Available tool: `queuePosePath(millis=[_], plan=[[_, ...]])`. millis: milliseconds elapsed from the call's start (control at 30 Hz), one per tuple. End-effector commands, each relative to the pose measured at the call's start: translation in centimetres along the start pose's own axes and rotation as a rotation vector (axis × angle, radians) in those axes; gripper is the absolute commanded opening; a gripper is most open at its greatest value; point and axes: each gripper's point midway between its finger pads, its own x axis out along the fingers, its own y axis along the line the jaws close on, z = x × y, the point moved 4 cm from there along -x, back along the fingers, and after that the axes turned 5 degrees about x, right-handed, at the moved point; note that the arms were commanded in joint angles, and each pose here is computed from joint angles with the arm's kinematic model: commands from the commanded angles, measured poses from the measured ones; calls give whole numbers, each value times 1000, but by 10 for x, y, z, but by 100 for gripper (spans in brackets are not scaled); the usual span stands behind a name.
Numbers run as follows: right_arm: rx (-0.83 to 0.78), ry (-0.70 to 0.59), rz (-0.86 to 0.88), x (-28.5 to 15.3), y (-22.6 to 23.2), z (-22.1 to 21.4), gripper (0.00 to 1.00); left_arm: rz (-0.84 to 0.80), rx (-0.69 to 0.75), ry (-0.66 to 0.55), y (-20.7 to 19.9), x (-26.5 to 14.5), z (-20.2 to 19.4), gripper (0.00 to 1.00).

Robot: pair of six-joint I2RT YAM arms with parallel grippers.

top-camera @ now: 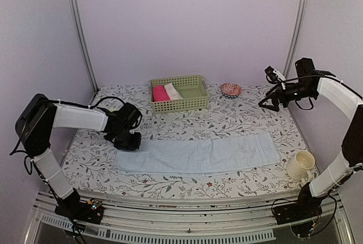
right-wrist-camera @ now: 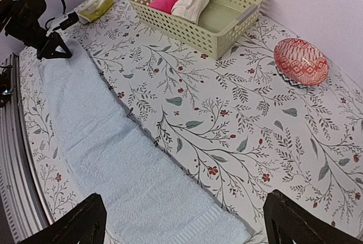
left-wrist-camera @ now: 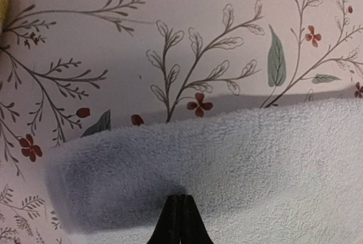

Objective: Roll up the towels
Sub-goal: Smooth out the towel at the center of the board.

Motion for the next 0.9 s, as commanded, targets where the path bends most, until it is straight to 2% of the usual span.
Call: queuePosePath(millis=[0, 133, 267, 367, 400, 467, 500, 533, 567, 600, 633, 667, 733, 867], plan=[[-99, -10, -117, -11, 3, -7, 99, 28, -39, 109, 20, 15, -32, 0], [-109, 70, -236, -5, -13, -29, 99, 103, -120, 196, 45, 13, -65, 0], [-94, 74, -512, -19, -37, -30, 99, 91, -164, 222, 55, 3, -86, 0], [-130, 40, -550, -27, -38, -21, 99, 58, -168, 204, 51, -10, -80, 0], [-91, 11, -558, -27, -40, -19, 99, 53, -166, 185, 50, -16, -73, 0], [-33, 15, -404, -12, -31, -30, 99, 34, -151, 114, 46, -31, -51, 0], [-32, 50, -322, 0, -27, -38, 95, 24, -146, 77, 44, -38, -41, 0], [-7, 103, -269, 12, -28, -49, 83, 16, -138, 43, 43, -45, -33, 2], [24, 170, -231, 23, -31, -61, 59, 1, -131, 8, 41, -52, -25, 5], [60, 236, -201, 34, -36, -74, 48, -24, -120, -23, 38, -57, -19, 10], [96, 295, -174, 44, -40, -86, 29, -59, -108, -62, 34, -63, -13, 17], [120, 334, -159, 50, -43, -96, 19, -90, -101, -97, 31, -69, -9, 22], [153, 392, -136, 64, -44, -117, 11, -147, -93, -170, 25, -77, -1, 33], [178, 503, -141, 84, -48, -145, 7, -196, -82, -231, 21, -80, 3, 36]])
